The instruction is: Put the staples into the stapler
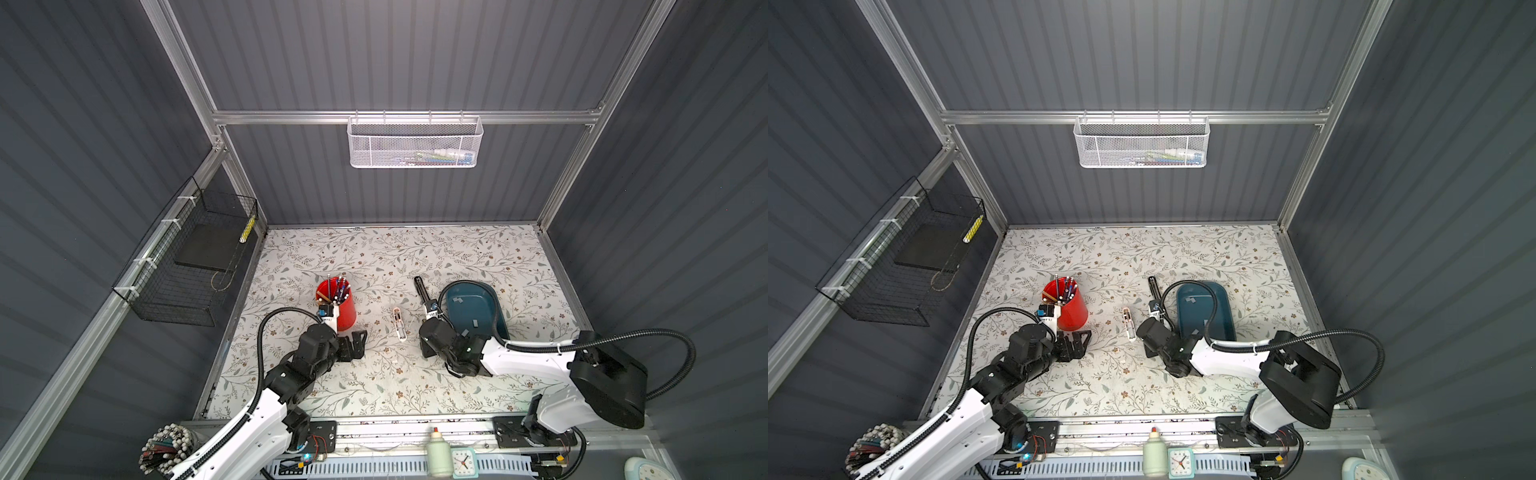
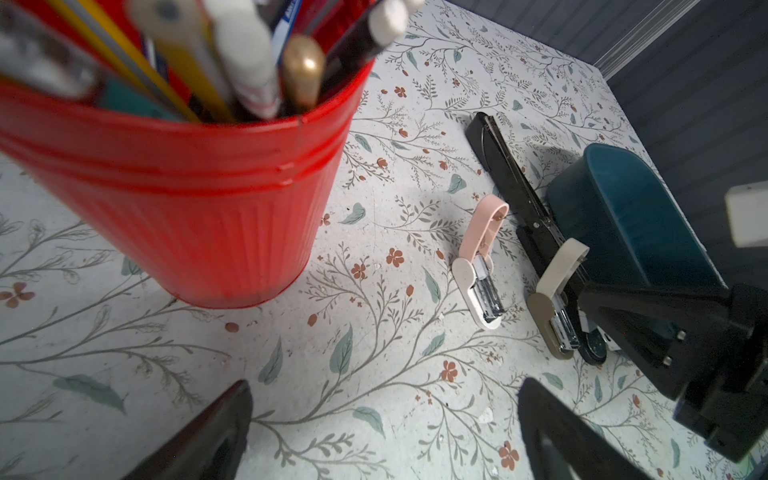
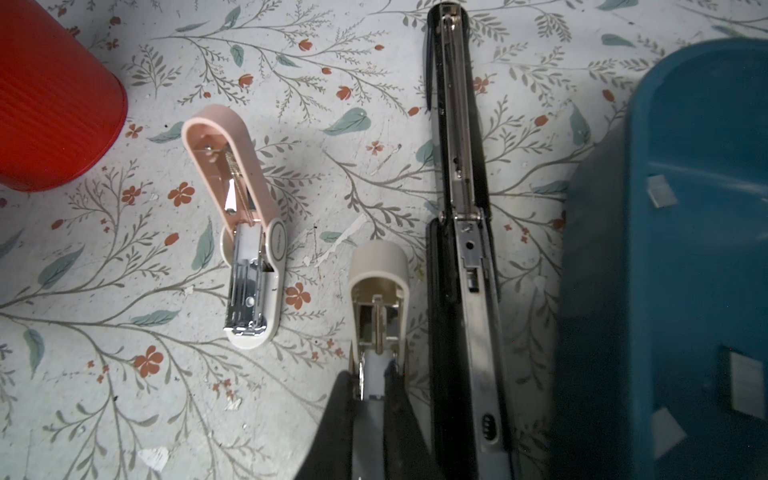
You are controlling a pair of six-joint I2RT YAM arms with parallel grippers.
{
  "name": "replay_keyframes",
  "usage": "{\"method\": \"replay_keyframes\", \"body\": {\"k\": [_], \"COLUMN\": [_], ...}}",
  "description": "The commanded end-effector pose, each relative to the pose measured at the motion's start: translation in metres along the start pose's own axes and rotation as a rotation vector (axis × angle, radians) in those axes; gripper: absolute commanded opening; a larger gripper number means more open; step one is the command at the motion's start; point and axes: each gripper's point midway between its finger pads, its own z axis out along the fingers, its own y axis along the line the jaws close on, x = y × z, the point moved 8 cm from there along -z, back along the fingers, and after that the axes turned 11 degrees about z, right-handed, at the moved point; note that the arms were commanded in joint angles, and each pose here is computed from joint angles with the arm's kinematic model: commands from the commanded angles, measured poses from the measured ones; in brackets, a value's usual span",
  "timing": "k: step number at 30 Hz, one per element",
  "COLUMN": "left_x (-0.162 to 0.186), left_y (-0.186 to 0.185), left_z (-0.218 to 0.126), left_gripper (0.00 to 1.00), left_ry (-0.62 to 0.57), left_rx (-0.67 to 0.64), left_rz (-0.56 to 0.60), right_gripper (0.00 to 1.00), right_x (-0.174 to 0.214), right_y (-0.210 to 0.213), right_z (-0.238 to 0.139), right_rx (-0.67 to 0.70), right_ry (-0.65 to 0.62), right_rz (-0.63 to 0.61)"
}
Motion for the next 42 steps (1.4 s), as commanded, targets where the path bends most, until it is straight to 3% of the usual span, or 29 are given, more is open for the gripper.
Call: {"method": "replay_keyframes", "body": {"k": [1,42], "left_x": [-0.003,-0.003], "left_y": [0.000,0.000], "left_z": [0.000,0.001], "left_gripper": [1.00,1.00], "left_ry": [-0.014,-0.010], "left_rx": [-0.008,-0.014], "left_rz": [0.011,0.012], "right_gripper": [0.06,0.04], "right_x": [-0.002,0.021], "right_y": [-0.003,-0.020], "right_z": [0.006,0.011], "right_rx": [0.011,-0.030], "right_ry": [-0.040,0.022], "right_rz": [0.035,0.034]}}
